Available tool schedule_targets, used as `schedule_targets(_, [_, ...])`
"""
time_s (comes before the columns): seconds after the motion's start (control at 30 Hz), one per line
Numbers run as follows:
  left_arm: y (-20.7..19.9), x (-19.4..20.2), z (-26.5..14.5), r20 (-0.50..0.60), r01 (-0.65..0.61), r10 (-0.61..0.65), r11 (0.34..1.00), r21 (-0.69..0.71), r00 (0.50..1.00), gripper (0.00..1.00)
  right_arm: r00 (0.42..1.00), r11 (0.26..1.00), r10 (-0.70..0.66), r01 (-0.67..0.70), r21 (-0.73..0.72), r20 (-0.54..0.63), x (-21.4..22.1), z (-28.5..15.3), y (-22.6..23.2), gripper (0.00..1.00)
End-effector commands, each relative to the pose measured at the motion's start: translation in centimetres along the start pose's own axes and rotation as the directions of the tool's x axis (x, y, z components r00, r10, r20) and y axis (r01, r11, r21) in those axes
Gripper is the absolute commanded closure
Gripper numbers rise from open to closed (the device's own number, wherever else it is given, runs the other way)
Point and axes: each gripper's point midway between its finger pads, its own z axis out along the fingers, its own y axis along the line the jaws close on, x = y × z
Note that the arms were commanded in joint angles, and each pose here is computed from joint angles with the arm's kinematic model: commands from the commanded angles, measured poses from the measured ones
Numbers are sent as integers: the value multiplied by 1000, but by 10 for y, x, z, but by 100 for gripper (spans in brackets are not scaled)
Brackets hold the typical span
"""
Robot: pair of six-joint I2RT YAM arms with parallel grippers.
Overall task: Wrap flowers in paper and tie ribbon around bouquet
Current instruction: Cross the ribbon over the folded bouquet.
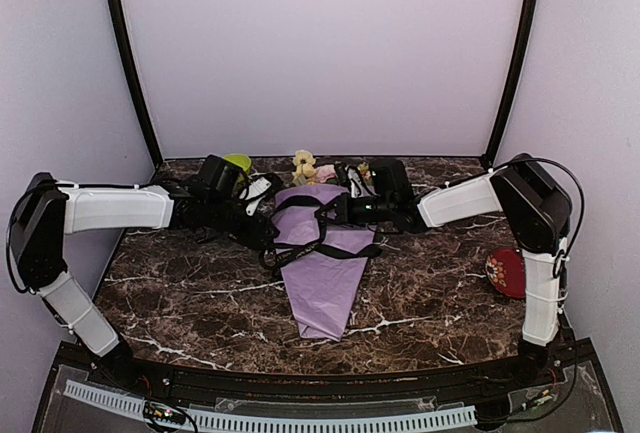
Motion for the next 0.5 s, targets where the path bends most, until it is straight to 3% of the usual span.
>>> schedule_targets(0.0, [-5, 45, 15, -161, 28, -19, 998, 51, 987, 51, 1000, 1000, -17, 17, 2, 13, -2, 2, 2, 100])
schedule_targets(0.2, [-5, 70, 37, -272, 46, -25, 996, 71, 962, 55, 1000, 1000, -22, 22, 5, 3, 0, 2, 2, 100])
schedule_targets(0.27, [1, 71, 39, -281, 44, -32, 998, 37, 959, 73, 1000, 1000, -26, 26, 11, -3, 1, 2, 1, 100])
schedule_targets(0.4, [1, 59, 30, -211, 29, -22, 999, 30, 977, 98, 999, 1000, -29, 29, 11, -13, 4, 2, 0, 100])
schedule_targets(0.47, [2, 48, 19, -165, 22, -20, 1000, 14, 986, 100, 999, 999, -30, 30, 15, -17, 5, 2, -1, 100])
